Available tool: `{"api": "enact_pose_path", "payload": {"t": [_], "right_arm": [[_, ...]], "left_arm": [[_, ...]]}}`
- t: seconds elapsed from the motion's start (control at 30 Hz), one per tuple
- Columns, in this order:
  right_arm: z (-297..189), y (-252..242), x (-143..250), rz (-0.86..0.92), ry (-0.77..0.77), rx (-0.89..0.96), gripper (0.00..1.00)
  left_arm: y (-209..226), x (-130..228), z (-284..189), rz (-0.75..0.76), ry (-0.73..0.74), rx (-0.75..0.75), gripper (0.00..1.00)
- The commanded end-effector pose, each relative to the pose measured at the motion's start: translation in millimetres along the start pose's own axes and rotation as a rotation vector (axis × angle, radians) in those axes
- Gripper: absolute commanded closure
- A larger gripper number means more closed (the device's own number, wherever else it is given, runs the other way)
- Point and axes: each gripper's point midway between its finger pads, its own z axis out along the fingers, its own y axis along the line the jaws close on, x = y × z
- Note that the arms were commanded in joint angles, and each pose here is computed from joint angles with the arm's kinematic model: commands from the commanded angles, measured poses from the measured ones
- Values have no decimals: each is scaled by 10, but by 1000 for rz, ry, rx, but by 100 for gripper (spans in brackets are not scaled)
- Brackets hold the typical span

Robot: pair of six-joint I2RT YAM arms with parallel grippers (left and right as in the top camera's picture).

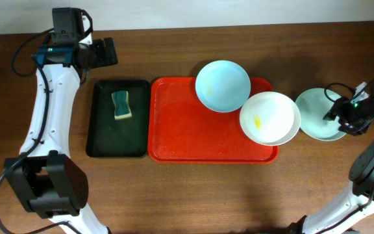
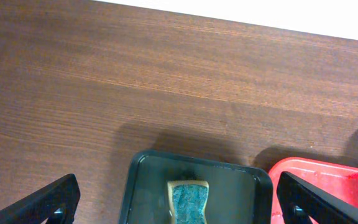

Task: Clean dirty plates on tray and stack at the side
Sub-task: 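Lower the pale green plate onto the table and open the right gripper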

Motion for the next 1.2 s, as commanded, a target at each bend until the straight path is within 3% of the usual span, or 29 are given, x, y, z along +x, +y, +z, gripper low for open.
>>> {"api": "enact_pose_path", "payload": {"t": [0.0, 0.33, 0.5, 0.67, 0.77, 1.03, 1.17], "right_arm": [[-192, -291, -102, -19, -57, 201, 36], [-267, -574, -304, 82, -153, 258, 37], [-255, -620, -357, 91, -172, 256, 58], [-84, -556, -384, 89, -153, 200, 61], [-17, -520, -374, 88, -138, 173, 73], [141, -555, -335, 92, -98, 176, 72], [211, -570, -321, 94, -83, 178, 77]], "left_arm": [[-16, -28, -37, 5, -9, 10, 1], [-15, -28, -37, 6, -9, 10, 1], [-16, -29, -37, 5, -9, 10, 1], [-16, -28, -37, 5, -9, 10, 1], [-16, -28, -37, 5, -9, 10, 1], [-16, -29, -37, 6, -9, 10, 1], [-16, -29, -37, 5, -9, 10, 1]]}}
